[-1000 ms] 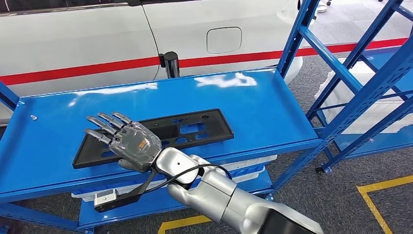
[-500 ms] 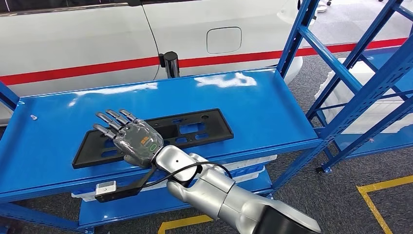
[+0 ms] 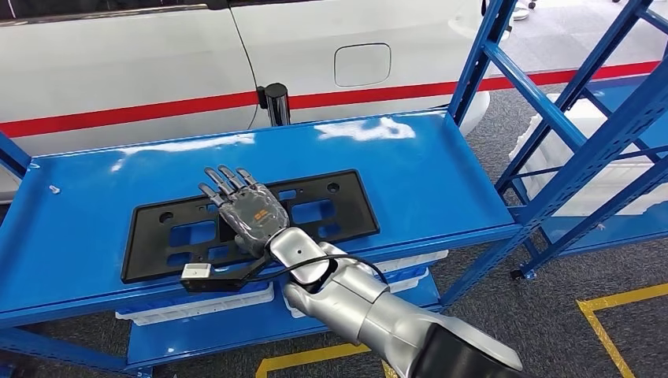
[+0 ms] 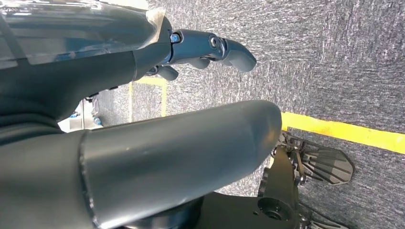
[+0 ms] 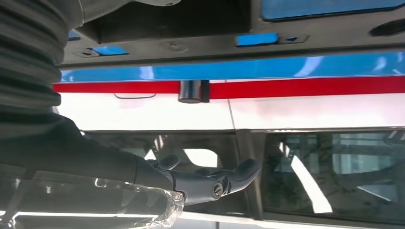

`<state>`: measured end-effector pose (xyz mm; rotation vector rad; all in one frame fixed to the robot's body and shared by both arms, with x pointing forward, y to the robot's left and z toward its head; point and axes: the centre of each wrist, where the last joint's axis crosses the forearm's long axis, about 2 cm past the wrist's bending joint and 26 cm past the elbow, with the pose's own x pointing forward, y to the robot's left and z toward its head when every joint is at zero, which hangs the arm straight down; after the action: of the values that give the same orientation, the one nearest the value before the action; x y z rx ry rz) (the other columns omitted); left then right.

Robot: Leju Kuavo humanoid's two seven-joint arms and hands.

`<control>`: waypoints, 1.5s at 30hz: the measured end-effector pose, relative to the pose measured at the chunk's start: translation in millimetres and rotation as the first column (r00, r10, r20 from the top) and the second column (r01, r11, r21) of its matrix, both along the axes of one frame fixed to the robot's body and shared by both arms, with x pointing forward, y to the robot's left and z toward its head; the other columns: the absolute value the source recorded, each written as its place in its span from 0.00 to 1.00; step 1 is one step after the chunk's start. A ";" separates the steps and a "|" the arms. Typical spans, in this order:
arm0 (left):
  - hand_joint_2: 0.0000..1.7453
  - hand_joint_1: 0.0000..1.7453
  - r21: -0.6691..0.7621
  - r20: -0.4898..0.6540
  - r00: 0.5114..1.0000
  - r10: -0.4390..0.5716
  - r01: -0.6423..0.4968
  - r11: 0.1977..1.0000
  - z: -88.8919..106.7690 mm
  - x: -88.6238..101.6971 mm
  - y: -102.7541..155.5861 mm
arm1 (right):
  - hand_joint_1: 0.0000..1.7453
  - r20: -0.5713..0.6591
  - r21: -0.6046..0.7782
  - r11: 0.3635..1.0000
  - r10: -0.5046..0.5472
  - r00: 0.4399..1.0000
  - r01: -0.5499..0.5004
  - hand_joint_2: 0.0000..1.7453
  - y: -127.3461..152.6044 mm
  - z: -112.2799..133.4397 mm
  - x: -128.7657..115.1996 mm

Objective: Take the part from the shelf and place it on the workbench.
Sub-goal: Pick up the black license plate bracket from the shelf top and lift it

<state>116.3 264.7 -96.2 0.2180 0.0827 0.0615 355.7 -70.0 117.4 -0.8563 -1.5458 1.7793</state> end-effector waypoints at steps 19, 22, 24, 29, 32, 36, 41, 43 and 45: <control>0.00 0.00 0.010 -0.015 1.000 0.024 -0.024 1.000 -1.9 -7.6 1.8 | 0.00 0.170 0.189 0.982 -0.011 0.985 -0.022 1.00 -4.3 30.7 3.4; 0.00 0.00 0.014 -0.016 0.999 0.028 -0.028 0.999 -2.1 -8.2 2.4 | 0.00 0.217 0.256 0.965 -0.001 0.976 -0.056 1.00 -3.5 43.1 -0.7; 0.00 0.00 0.015 -0.018 0.999 0.033 -0.033 0.999 -2.3 -8.9 3.0 | 0.00 0.253 0.300 0.950 0.002 0.967 -0.081 1.00 -3.3 54.2 -3.8; 0.00 0.00 0.015 -0.025 0.998 0.049 -0.049 0.999 -3.1 -12.2 4.4 | 0.00 0.318 0.385 0.911 0.023 0.948 -0.152 1.00 -5.5 77.2 -16.0; 0.00 0.00 0.016 -0.026 0.998 0.053 -0.053 0.998 -3.3 -13.0 5.3 | 0.00 0.305 0.402 0.897 0.059 0.950 -0.185 1.00 -6.3 84.5 -23.4; 0.00 0.00 0.017 -0.027 0.998 0.060 -0.060 0.998 -3.4 -13.1 6.9 | 0.00 0.280 0.409 0.886 0.105 0.954 -0.218 1.00 -6.0 85.3 -33.7; 0.00 0.00 0.018 -0.027 0.997 0.068 -0.067 0.998 -3.5 -13.3 8.2 | 0.00 0.284 0.409 0.881 0.125 0.951 -0.238 1.00 -6.8 86.0 -39.0; 0.00 0.00 0.018 -0.028 0.997 0.070 -0.070 0.997 -3.5 -13.4 8.6 | 0.00 0.278 0.404 0.880 0.143 0.950 -0.251 1.00 -6.9 85.3 -40.9; 0.00 0.00 0.021 -0.028 0.997 0.074 -0.073 0.997 -3.6 -13.6 9.0 | 0.00 0.263 0.393 0.880 0.171 0.950 -0.267 1.00 -6.0 81.9 -45.2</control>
<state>102.7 273.7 -99.7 0.2357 0.1187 0.1327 310.5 -76.0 199.3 -0.6957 -2.1523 1.4358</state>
